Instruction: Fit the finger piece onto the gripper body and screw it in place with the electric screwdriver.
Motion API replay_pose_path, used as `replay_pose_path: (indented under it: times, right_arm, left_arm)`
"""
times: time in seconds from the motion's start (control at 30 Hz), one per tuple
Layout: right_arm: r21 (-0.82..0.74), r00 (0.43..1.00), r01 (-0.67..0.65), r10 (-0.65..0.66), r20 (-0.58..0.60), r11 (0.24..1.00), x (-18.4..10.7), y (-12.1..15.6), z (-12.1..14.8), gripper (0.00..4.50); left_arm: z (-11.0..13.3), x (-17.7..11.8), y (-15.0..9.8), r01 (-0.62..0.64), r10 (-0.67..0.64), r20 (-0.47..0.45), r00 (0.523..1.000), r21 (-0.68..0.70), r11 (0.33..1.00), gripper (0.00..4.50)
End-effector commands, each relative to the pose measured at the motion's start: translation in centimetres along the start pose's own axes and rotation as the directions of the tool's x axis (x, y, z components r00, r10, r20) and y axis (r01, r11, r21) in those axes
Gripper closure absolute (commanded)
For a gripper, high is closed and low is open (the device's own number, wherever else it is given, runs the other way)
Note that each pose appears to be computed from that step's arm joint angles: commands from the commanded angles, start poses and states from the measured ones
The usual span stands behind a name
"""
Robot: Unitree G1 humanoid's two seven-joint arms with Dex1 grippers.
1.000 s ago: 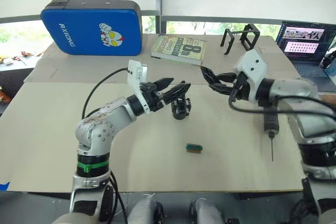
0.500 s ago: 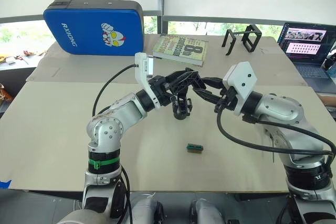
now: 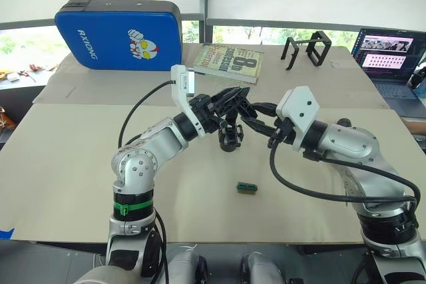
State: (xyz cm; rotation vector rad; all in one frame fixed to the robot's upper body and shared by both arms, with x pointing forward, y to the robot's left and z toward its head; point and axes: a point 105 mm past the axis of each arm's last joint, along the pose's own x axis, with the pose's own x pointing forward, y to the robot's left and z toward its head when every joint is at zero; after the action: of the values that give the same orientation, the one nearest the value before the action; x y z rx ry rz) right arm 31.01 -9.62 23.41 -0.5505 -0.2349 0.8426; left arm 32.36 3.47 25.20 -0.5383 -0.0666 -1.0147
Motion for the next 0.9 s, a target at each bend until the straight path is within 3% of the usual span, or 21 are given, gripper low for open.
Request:
replay_pose_path:
  times: [0.03, 0.2, 0.27, 0.37, 0.4, 0.53, 0.63, 0.73, 0.9]
  right_arm:
    - [-0.063, 0.995, 0.043, -0.037, 0.093, 0.997, -0.1, -0.5, 2.5, 3.4]
    - [-0.071, 0.991, 0.033, -0.023, 0.135, 0.997, -0.3, -0.2, 3.5, 3.4]
    - [-0.042, 0.99, -0.045, 0.05, 0.13, 0.998, -0.8, 0.6, 3.5, 2.38]
    - [0.01, 0.98, -0.149, 0.146, 0.137, 0.989, -2.0, 0.4, 3.8, 1.42]
    - [0.105, 0.964, -0.243, 0.229, 0.132, 0.964, -2.5, 0.2, 3.9, 1.05]
    - [0.341, 0.886, -0.463, 0.441, 0.145, 0.818, -3.7, -0.2, 4.2, 1.05]
    - [0.452, 0.857, -0.503, 0.493, 0.151, 0.737, -3.4, -1.0, 3.8, 1.05]
    - [0.518, 0.826, -0.54, 0.535, 0.175, 0.664, -2.1, -1.2, 3.6, 1.05]
    - [0.502, 0.795, -0.574, 0.587, 0.154, 0.647, -0.6, -0.5, 3.6, 1.05]
  left_arm:
    - [0.1, 0.1, -0.7, 0.024, -0.024, 0.002, 1.0, 0.027, 0.999, 4.5]
    - [-0.1, 0.3, -0.5, 0.031, -0.031, -0.018, 0.999, 0.041, 0.999, 4.5]
    - [0.0, 0.3, -0.6, 0.064, -0.061, -0.05, 0.997, 0.08, 0.995, 4.5]
    - [-0.1, 0.1, -1.2, 0.186, -0.159, -0.162, 0.974, 0.171, 0.968, 4.5]
    - [0.0, -0.3, -1.6, 0.27, -0.222, -0.235, 0.946, 0.201, 0.942, 4.5]
    - [0.5, -1.8, -2.0, 0.461, -0.355, -0.407, 0.842, 0.199, 0.865, 4.5]
    - [1.3, -2.3, -2.2, 0.539, -0.413, -0.469, 0.781, 0.171, 0.825, 4.5]
    - [2.4, -1.8, -2.0, 0.563, -0.443, -0.47, 0.763, 0.148, 0.813, 4.5]
    - [2.7, -1.6, -1.6, 0.58, -0.449, -0.495, 0.744, 0.143, 0.802, 4.5]
